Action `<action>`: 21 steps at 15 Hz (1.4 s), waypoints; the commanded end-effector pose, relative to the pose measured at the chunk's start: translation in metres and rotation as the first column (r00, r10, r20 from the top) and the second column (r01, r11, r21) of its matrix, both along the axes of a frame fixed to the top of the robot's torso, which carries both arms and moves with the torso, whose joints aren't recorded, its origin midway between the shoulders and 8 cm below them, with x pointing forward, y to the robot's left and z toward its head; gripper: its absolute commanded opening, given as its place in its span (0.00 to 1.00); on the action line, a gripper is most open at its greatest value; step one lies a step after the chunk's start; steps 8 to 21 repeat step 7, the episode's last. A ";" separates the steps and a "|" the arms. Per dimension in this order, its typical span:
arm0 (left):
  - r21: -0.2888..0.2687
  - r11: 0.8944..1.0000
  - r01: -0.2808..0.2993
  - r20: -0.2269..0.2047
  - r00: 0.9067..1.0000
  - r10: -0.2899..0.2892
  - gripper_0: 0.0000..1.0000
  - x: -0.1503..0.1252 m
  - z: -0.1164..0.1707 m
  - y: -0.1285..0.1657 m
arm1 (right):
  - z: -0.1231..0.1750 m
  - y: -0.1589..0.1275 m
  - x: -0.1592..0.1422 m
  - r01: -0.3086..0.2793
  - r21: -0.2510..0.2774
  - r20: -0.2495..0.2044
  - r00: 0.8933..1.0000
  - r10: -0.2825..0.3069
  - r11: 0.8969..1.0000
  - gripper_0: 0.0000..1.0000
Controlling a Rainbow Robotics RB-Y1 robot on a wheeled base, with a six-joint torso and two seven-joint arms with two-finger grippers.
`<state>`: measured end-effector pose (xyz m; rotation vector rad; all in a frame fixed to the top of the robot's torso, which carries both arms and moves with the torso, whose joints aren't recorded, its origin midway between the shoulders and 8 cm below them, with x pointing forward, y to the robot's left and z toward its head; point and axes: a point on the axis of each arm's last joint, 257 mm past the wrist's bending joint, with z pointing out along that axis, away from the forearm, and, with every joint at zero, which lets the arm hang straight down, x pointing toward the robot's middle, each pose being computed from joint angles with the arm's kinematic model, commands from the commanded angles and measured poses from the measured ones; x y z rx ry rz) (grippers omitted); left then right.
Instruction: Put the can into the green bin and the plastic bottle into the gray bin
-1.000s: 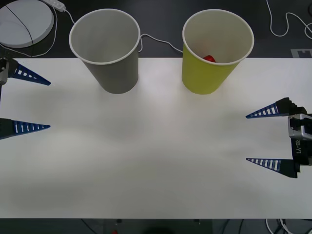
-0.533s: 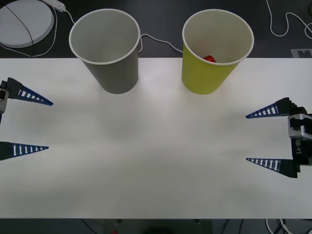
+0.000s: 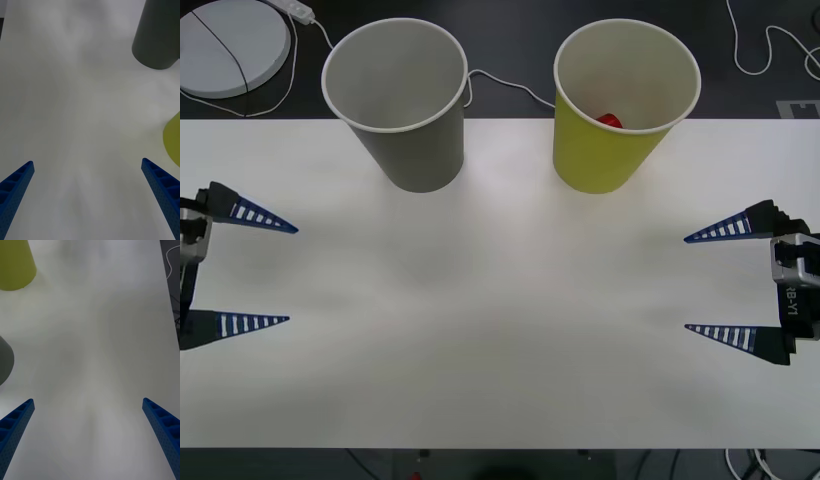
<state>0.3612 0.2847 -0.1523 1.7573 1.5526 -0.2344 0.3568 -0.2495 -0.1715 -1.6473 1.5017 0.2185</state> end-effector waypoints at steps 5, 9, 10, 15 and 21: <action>-0.002 1.000 0.010 0.001 1.000 -0.010 1.00 -0.002 -0.004 -0.001 | 0.000 0.000 0.000 0.000 0.000 0.000 1.000 0.000 1.000 1.00; -0.002 1.000 0.010 0.001 1.000 -0.010 1.00 -0.002 -0.004 -0.001 | 0.000 0.000 0.000 0.000 0.000 0.000 1.000 0.000 1.000 1.00; -0.002 1.000 0.010 0.001 1.000 -0.010 1.00 -0.002 -0.004 -0.001 | 0.000 0.000 0.000 0.000 0.000 0.000 1.000 0.000 1.000 1.00; -0.002 1.000 0.010 0.001 1.000 -0.010 1.00 -0.002 -0.004 -0.001 | 0.000 0.000 0.000 0.000 0.000 0.000 1.000 0.000 1.000 1.00; -0.002 1.000 0.010 0.001 1.000 -0.010 1.00 -0.002 -0.004 -0.001 | 0.000 0.000 0.000 0.000 0.000 0.000 1.000 0.000 1.000 1.00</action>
